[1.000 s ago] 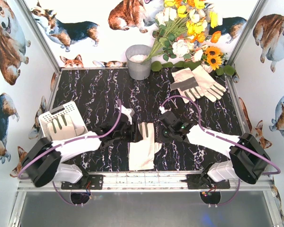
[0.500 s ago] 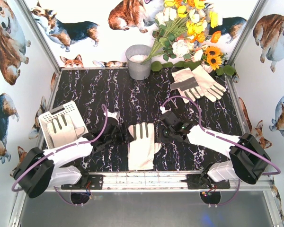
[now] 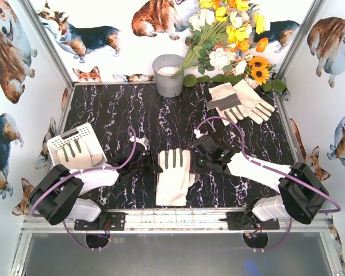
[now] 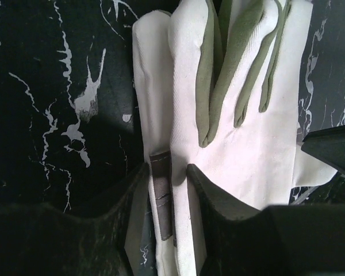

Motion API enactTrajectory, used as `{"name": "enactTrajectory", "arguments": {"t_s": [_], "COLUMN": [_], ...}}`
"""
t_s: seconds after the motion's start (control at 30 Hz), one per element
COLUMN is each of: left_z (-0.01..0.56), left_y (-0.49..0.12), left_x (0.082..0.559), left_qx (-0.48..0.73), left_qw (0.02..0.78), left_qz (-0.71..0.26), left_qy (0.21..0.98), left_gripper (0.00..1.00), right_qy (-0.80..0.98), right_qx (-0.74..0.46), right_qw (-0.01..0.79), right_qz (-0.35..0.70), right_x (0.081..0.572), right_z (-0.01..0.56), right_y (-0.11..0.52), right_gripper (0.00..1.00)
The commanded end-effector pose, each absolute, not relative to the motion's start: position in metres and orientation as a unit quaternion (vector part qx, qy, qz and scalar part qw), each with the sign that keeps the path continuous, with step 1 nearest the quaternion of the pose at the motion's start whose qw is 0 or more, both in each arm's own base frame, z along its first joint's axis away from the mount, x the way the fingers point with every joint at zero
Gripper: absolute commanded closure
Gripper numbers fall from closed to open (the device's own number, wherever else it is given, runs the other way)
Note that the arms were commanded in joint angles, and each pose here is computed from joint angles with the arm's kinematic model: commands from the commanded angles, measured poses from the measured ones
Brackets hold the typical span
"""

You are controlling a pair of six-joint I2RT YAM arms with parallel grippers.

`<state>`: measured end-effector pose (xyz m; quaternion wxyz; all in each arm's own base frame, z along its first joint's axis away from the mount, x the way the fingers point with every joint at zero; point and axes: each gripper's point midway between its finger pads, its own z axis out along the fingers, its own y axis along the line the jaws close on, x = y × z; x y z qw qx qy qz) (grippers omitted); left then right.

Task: Put the gloves into the storage basket
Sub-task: Pair the glove with the glove.

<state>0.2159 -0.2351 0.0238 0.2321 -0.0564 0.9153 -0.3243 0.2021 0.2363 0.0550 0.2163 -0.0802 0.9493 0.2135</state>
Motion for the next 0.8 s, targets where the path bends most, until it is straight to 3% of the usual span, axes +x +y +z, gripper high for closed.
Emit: {"name": "enactTrajectory", "arguments": {"t_s": [0.0,0.43,0.77], "left_z": [0.014,0.003,-0.003], "left_y": [-0.233,-0.226,-0.218], "left_x": [0.212,0.207,0.202], "left_qx": [-0.047,-0.058,-0.056], "left_qw": [0.221,0.211,0.201], "left_qz": [-0.316,-0.299,-0.276], "left_qy": [0.922,0.929,0.938], "left_gripper": [0.73,0.91,1.00], "right_qy": [0.938,0.940,0.942], "right_qx": [-0.087,-0.089,0.013], "right_qw": [0.237,0.232,0.199], "right_qz": [0.236,0.234,0.270], "right_x": [0.211,0.212,0.206], "right_z": [0.062,0.060,0.073], "right_y": [0.247,0.247,0.214], "right_gripper": [1.00,0.99,0.51]}}
